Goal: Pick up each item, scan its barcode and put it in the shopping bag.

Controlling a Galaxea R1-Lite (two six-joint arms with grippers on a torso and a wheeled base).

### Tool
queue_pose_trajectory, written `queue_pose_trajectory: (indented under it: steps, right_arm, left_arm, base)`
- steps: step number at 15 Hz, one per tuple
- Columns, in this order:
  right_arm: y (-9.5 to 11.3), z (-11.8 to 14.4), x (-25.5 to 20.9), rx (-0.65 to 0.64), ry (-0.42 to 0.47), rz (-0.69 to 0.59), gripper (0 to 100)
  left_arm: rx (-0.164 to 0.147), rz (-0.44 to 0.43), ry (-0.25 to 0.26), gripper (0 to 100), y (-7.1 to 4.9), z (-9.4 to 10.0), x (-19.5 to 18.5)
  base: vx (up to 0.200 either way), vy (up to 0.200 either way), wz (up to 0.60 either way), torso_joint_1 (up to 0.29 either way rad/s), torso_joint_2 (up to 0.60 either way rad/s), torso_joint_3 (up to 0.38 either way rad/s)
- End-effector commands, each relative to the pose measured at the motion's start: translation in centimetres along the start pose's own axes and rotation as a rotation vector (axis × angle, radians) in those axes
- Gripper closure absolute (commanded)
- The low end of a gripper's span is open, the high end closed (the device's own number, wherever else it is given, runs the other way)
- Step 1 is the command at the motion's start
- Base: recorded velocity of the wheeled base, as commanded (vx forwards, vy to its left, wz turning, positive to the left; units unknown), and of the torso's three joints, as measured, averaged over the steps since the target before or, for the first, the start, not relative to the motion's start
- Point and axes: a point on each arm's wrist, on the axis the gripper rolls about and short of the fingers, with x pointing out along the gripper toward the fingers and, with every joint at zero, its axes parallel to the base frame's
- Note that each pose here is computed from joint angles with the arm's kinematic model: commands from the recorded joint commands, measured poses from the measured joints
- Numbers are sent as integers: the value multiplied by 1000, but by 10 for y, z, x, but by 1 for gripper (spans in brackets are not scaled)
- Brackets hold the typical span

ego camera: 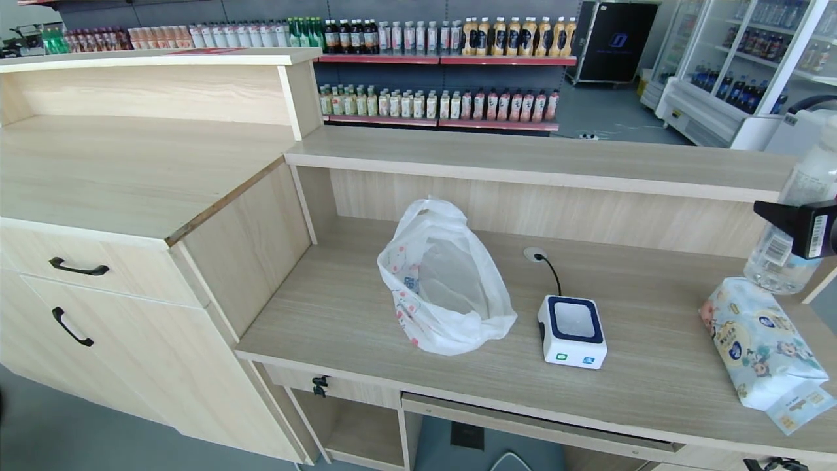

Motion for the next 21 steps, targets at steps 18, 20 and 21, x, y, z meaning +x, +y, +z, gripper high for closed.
queue_pose_trajectory:
  steps: [18, 20, 21]
  right_arm:
    - [102, -74, 165, 145, -129, 603, 100]
    - [115, -80, 171, 142, -135, 652, 100]
    - [120, -82, 174, 142, -141, 670, 100]
  left_arm:
    - [0, 1, 0, 0, 0, 0, 0]
    - [0, 1, 0, 0, 0, 0, 0]
    - [0, 1, 0, 0, 0, 0, 0]
  base:
    - [0, 0, 67, -1, 0, 1]
    - [0, 0, 0, 0, 0, 0]
    - [0, 0, 0, 0, 0, 0]
